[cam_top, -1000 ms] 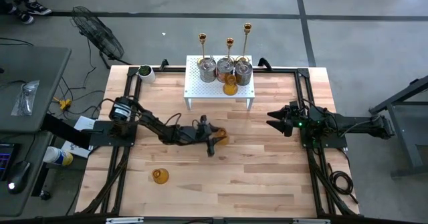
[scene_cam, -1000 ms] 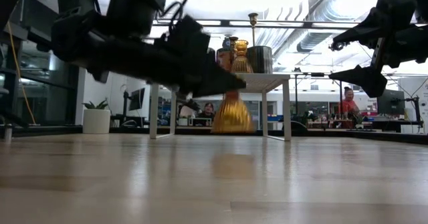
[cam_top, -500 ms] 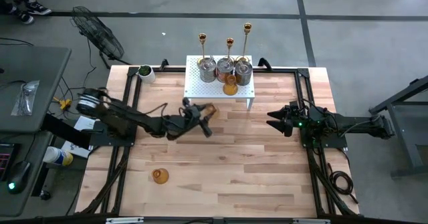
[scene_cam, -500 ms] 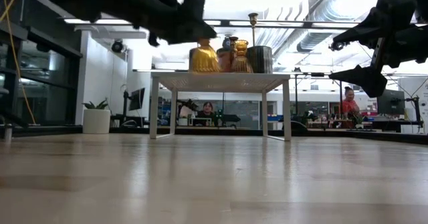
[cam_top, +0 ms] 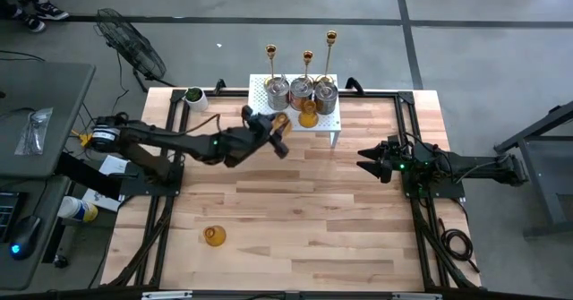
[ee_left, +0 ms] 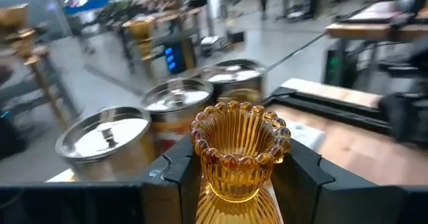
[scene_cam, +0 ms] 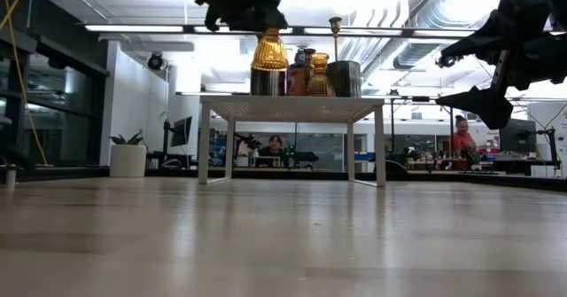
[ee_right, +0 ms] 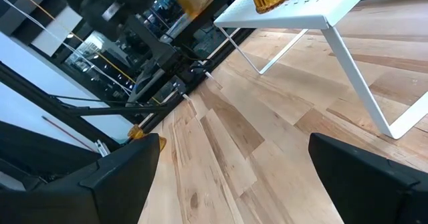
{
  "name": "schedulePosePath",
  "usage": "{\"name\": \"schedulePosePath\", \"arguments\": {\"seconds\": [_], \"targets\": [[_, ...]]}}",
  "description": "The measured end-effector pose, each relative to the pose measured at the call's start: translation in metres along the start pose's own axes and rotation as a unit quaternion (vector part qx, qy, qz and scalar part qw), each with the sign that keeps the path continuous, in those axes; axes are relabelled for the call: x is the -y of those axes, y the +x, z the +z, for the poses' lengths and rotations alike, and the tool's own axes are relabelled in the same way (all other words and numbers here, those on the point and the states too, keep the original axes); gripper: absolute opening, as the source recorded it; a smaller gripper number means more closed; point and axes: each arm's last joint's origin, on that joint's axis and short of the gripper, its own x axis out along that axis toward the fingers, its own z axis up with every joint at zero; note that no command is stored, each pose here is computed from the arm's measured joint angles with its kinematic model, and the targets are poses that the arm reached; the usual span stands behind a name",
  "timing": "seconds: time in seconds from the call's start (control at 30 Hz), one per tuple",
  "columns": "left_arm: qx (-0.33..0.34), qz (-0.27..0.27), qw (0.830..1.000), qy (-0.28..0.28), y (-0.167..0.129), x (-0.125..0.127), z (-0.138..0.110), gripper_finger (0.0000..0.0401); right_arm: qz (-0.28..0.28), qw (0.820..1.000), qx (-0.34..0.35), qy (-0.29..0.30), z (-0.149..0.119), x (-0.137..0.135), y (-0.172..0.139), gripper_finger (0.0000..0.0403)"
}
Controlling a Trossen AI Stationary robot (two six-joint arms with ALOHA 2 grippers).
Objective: Pick & Place candle stick holders
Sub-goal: Put the right orange glass candle holder on the shelf
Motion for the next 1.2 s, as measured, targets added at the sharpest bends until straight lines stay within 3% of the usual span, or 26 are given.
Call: {"name": "schedulePosePath", "arguments": {"seconds": [0.17, 0.53, 1.2], "targets": [[-0.022, 0.048, 0.998, -0.026, 0.02, -0.012, 0.008, 0.0137, 0.0, 1.0, 0.0, 0.0, 0.0, 0.0, 0.0, 0.0375], [-0.036, 0.078, 0.995, -0.053, 0.047, -0.004, -0.005, 0.0137, -0.001, 1.0, 0.001, 0.0, 0.0, 0.0, 0.0, 0.0375], [-0.043, 0.13, 0.988, -0.076, 0.061, 0.0, -0.025, 0.0137, -0.001, 1.0, 0.001, 0.0, 0.0, 0.0, 0.0, 0.0375]]}}
